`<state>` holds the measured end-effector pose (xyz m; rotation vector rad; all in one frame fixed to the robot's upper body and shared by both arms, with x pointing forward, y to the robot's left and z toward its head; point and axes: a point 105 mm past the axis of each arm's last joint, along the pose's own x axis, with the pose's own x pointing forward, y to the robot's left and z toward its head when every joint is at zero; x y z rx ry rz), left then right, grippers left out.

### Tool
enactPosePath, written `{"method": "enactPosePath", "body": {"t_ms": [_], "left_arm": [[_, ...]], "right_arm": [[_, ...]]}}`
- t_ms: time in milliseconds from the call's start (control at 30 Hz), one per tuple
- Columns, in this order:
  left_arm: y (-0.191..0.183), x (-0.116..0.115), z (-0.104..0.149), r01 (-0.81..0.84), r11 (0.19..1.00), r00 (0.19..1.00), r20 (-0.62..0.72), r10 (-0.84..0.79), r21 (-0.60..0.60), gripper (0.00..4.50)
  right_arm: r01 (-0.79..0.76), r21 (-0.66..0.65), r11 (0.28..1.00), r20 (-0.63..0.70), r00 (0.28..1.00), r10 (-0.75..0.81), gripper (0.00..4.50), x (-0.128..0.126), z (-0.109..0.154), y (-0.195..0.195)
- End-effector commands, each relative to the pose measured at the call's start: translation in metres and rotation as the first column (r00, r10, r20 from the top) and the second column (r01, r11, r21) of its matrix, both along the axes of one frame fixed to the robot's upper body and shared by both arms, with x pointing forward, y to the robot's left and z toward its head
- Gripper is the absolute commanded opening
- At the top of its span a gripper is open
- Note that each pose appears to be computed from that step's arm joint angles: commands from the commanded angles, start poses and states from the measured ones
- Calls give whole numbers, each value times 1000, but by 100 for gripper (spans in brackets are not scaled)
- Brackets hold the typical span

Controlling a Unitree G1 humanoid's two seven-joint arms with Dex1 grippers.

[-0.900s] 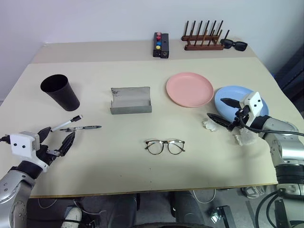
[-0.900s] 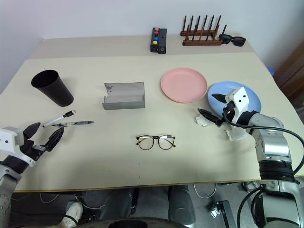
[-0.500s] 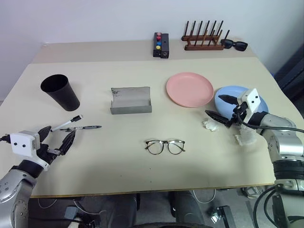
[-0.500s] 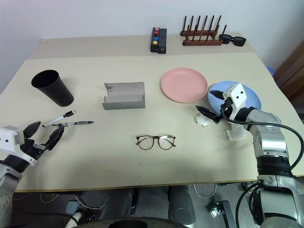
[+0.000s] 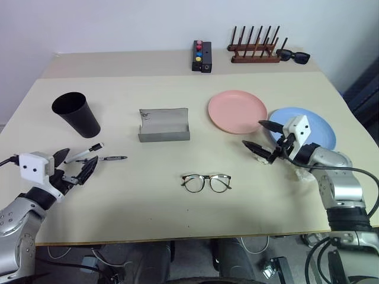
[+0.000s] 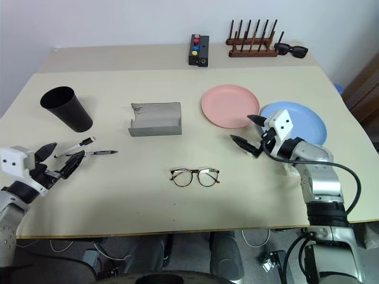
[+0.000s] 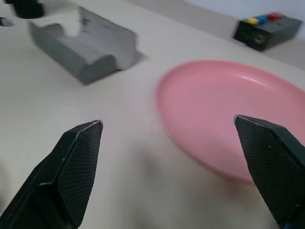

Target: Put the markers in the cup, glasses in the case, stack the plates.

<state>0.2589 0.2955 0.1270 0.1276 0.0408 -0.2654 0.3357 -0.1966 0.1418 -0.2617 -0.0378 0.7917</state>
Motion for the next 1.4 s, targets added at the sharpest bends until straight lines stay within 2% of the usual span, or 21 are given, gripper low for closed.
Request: {"method": "enactPosePath", "body": {"t_ms": [33,167,300,467,600,733,867,967,1200,1233,1400], "left_arm": [[-4,7,7,76,994,997,-27,-75,72,447],[-16,15,9,247,960,963,-145,-228,130,447],[-17,24,5,360,909,910,-295,-292,212,447],[-17,35,1,453,854,845,-428,-320,254,447],[-21,48,-3,532,796,794,-496,-352,288,447],[-19,44,-20,640,714,693,-615,-377,283,447],[-12,44,-30,696,659,628,-688,-363,287,447],[-10,47,-31,710,648,608,-704,-366,277,364],[-3,48,-34,718,631,601,-719,-351,292,23],[-3,48,-34,719,631,601,-717,-353,291,6],[-7,47,-27,717,627,626,-677,-386,306,6]], "right_arm": [[-54,33,998,64,997,52,450,-10,17,20],[-96,45,994,59,994,93,450,-14,18,39],[-138,62,988,78,988,133,450,-17,31,59],[-185,82,979,87,980,178,450,-25,42,80],[-261,92,961,49,965,257,450,-42,41,96],[-301,96,949,12,953,301,450,-53,36,108],[-317,105,943,1,948,319,450,-58,33,116],[-322,111,940,-2,946,324,450,-59,32,119],[-327,122,937,-6,944,330,450,-61,30,122],[-327,122,937,-6,944,331,450,-61,29,123],[-333,127,934,-10,941,337,450,-60,28,124]]}}
